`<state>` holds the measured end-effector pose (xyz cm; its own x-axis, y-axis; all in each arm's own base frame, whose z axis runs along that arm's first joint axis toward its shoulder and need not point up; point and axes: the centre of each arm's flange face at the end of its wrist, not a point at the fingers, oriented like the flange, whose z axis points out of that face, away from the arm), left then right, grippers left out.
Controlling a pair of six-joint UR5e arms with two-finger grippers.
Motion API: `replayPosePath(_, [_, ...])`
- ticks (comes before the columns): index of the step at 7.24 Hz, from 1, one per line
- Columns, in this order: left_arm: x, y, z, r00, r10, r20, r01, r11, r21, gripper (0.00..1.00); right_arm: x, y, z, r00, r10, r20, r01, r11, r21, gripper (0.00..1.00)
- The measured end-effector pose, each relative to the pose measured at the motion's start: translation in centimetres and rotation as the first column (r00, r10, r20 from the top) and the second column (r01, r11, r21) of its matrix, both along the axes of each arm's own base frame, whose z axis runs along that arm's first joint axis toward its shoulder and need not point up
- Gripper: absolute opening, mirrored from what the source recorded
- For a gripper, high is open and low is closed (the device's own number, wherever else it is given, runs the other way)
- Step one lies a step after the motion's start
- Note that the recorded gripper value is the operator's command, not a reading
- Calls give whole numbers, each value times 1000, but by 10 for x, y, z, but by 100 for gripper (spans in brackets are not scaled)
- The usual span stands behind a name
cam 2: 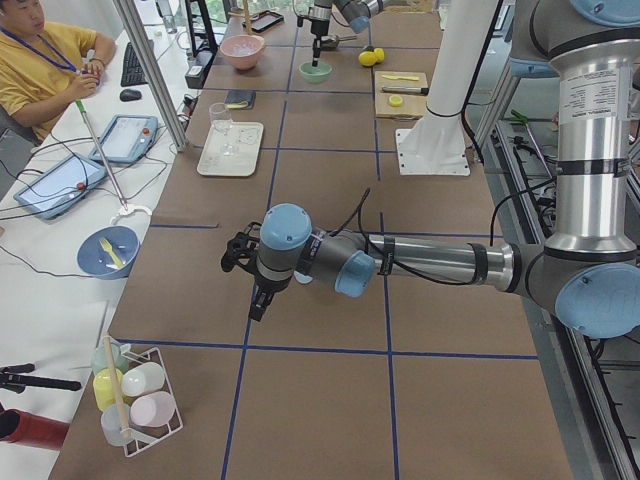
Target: Pour ice into bowl
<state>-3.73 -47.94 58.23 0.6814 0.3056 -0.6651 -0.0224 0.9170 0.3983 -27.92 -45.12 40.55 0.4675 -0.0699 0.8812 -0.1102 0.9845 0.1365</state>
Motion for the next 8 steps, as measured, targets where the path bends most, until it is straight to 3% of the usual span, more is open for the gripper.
replayPosePath(2, [0, 0, -1, 1000, -1, 0, 1, 1000, 1, 100, -99, -6, -108, 999, 31, 6, -31, 996, -81, 0])
replayPosePath(5, [-1, 1, -1, 1000, -2, -1, 2, 1000, 2, 100, -253, -6, -241, 992, 99, -75, -111, 977, -182, 0])
replayPosePath(8, [-2, 2, 0, 1000, -3, 0, 3, 1000, -1, 100, -338, 14, -269, 986, 92, -142, -117, 977, -180, 0])
